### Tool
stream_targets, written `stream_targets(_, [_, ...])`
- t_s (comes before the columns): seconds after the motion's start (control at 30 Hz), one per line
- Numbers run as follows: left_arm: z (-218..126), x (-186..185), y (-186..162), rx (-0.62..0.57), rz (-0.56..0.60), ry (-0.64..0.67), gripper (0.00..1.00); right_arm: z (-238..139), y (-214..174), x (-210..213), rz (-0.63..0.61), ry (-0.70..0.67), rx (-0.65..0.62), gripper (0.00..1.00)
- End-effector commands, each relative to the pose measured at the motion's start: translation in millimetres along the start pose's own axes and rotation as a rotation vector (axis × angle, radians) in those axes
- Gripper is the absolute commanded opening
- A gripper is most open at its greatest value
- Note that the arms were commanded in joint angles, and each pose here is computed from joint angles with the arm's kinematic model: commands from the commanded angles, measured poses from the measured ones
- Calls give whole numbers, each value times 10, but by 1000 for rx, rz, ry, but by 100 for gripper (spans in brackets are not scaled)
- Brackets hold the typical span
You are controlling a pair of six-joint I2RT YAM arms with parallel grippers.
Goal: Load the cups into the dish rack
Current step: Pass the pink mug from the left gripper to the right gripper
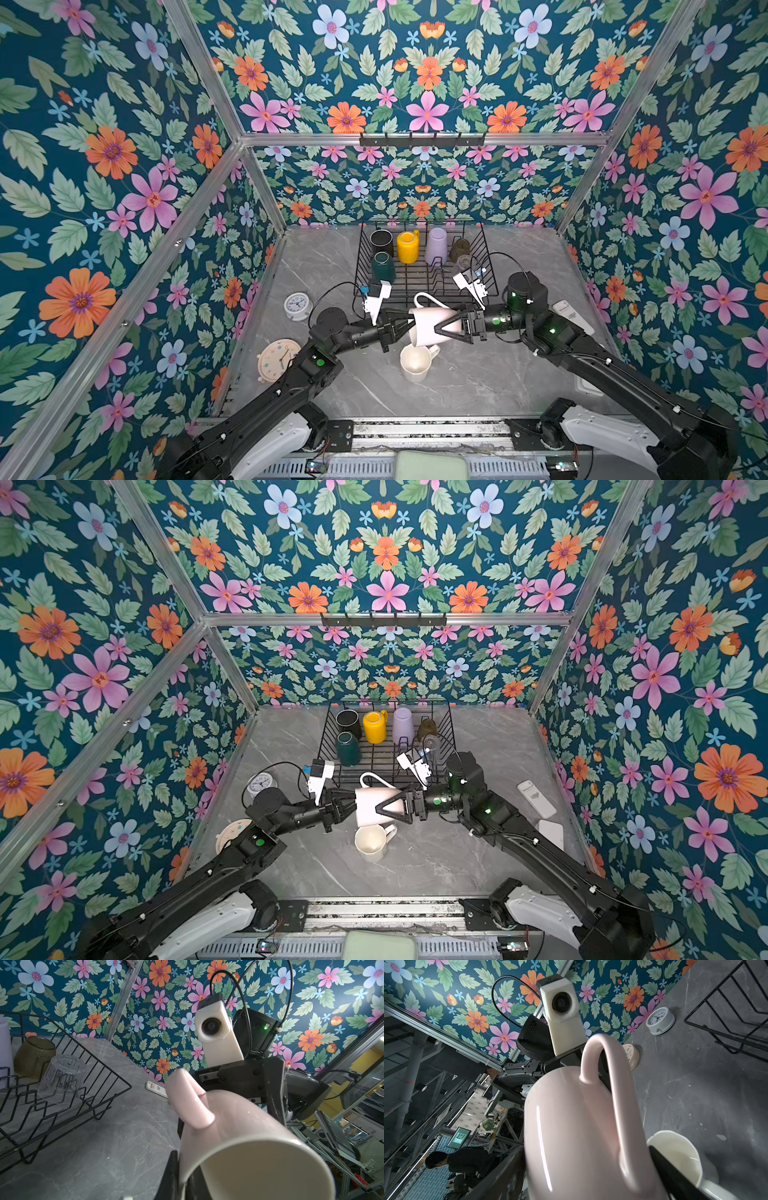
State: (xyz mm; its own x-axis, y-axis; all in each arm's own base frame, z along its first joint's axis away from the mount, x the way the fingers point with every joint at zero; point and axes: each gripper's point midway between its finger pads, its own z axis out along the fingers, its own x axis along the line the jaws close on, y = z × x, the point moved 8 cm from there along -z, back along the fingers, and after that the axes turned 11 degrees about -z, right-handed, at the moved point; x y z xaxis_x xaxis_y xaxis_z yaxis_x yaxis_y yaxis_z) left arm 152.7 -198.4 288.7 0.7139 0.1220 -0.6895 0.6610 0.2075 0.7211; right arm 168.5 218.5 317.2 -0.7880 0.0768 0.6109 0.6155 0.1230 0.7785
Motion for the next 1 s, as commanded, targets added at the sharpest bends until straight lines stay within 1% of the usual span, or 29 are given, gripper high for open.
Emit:
stream_targets(0.0, [-4,-179,131,-59,73,-97,0,50,18,-10,-7,-2,-4,83])
stream_targets(0.1, [-1,-176,132,-60,73,-96,0,62,14,-17,-4,1,0,76])
stream_targets(0.2, [-2,-176,133,-62,73,-95,0,59,14,-12,-5,2,-2,64])
stream_targets(0.33, [2,-169,135,-63,71,-92,0,53,15,-8,-7,1,-2,51])
stream_targets(0.5, [3,-161,134,-64,66,-87,0,57,11,-16,-6,-3,-1,39])
stream_targets(0.6, [2,-160,134,-65,67,-85,0,56,15,-19,-7,-9,-1,29])
stream_targets(0.63, [2,-159,135,-66,65,-84,0,56,17,-19,-7,-12,-1,24])
stream_targets(0.7, [4,-160,139,-66,64,-84,0,53,20,-19,-8,-19,-4,6])
stream_targets(0.73, [4,-160,138,-65,63,-84,0,51,22,-24,-5,-26,-6,1])
stream_targets(0.77, [5,-159,140,-66,62,-82,0,52,23,-29,-2,-31,-6,0])
stream_targets(0.97, [11,-145,144,-66,58,-69,0,46,51,-49,8,-67,-17,0])
